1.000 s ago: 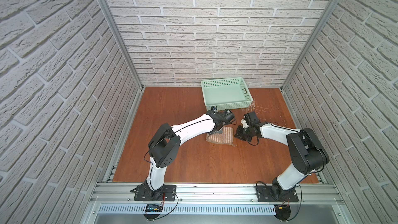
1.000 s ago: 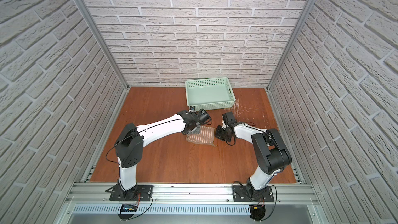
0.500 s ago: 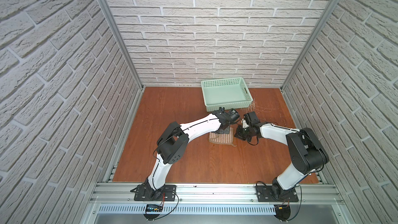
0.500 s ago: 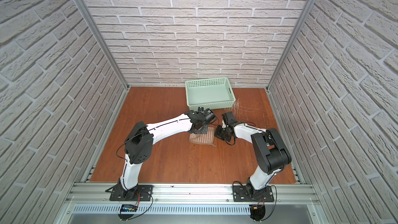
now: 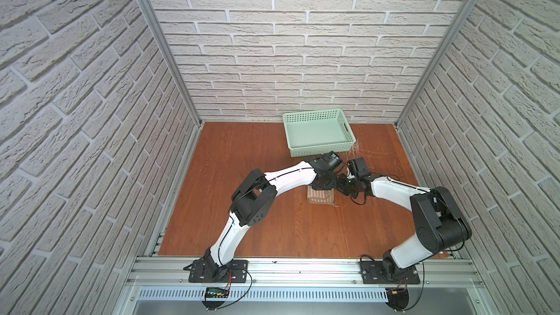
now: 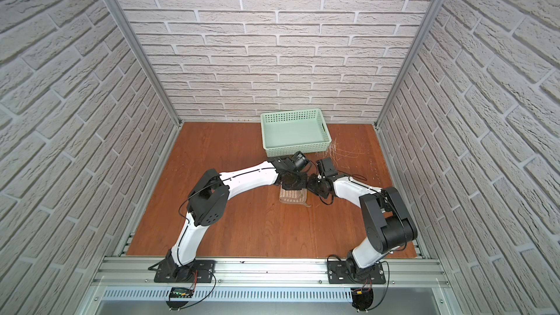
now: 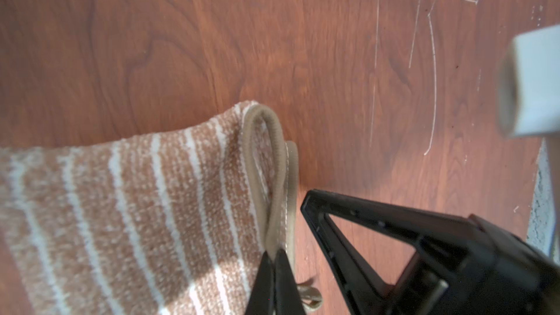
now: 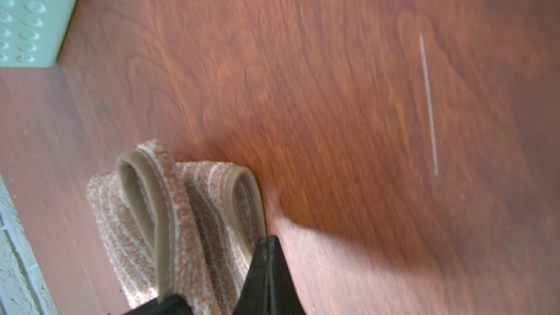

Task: Fold the square dishcloth
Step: Fold the cleaning item at the center of the board.

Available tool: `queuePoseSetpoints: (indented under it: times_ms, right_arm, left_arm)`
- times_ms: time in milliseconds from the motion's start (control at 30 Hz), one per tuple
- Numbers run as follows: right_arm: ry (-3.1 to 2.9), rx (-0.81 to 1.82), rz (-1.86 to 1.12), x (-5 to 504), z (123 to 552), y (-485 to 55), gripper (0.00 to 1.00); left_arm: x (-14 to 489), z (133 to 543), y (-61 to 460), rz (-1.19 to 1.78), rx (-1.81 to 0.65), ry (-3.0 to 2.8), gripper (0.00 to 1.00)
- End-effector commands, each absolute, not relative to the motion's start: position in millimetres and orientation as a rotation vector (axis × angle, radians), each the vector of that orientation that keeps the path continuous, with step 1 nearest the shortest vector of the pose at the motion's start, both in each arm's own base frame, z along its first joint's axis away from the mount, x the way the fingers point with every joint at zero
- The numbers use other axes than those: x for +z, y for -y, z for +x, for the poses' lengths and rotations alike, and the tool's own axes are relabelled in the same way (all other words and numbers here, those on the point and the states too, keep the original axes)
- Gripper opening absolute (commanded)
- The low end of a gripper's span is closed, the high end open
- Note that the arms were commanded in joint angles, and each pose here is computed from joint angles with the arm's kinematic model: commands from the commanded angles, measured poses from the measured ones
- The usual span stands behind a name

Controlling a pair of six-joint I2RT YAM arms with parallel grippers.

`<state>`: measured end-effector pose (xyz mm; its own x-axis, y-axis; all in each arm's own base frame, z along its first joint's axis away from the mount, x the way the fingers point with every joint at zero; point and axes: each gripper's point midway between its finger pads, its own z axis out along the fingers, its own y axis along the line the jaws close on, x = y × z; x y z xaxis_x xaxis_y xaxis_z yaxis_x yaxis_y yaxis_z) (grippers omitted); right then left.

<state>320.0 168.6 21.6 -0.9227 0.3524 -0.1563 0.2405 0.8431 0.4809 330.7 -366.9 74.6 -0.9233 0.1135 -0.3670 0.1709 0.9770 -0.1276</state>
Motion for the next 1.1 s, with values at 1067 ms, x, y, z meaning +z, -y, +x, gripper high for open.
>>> queuePoseSetpoints:
  times_ms: [1067]
  right_arm:
    - [-2.737,0.726,0.498,25.8,326.2,-171.7,0.05]
  left_arm:
    - [64.7,327.4,411.1,0.153,-0.459,-2.813,0.0]
